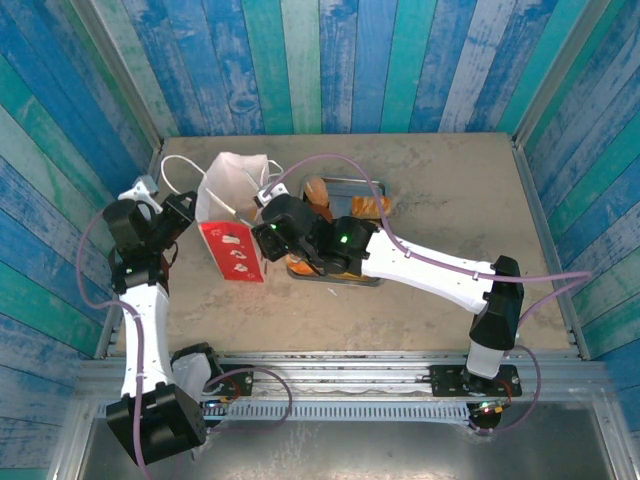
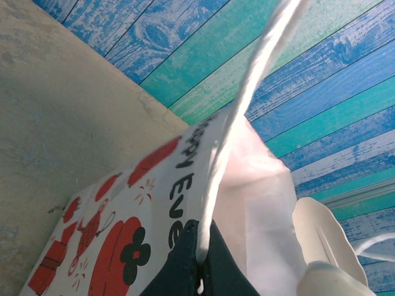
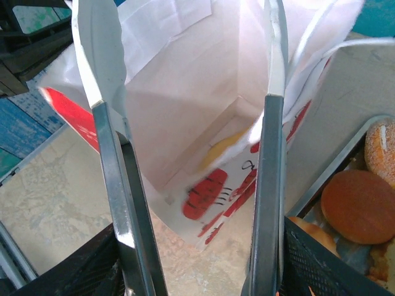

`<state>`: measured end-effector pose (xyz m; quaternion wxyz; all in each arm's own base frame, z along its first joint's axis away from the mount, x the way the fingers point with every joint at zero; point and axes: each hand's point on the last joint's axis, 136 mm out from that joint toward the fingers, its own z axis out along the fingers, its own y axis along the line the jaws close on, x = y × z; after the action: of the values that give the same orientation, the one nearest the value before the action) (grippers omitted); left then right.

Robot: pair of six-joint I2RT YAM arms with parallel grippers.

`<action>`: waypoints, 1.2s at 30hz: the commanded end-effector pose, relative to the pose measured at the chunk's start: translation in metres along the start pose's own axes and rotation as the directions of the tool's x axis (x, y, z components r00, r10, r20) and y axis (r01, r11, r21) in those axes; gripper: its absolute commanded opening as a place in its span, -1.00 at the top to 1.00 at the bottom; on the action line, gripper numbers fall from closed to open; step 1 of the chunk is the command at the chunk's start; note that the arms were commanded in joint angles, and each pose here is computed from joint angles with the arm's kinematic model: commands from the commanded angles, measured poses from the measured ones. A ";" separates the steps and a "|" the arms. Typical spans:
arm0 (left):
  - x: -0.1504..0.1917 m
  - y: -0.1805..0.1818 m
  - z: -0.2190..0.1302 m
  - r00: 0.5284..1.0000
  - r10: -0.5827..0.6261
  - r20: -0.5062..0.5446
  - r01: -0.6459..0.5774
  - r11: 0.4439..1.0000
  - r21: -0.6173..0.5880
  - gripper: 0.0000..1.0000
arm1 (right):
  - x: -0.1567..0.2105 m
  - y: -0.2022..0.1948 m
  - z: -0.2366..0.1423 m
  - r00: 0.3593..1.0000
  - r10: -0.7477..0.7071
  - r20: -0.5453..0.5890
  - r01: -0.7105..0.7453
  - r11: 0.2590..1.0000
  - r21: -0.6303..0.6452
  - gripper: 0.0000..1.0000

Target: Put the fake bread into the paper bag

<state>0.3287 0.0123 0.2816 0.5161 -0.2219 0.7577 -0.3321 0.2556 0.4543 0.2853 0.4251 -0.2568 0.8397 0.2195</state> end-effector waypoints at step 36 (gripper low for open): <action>-0.043 -0.030 -0.055 0.933 0.337 0.122 -0.310 0.930 -0.200 -0.96 | 0.037 -0.197 -0.149 0.974 0.174 -0.148 -0.140 0.966 0.215 -0.17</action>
<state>0.3028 0.0314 0.3337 0.5832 -0.1734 0.7693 -0.1948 0.2777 0.2199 0.3157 0.3813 -0.1563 0.8985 0.1514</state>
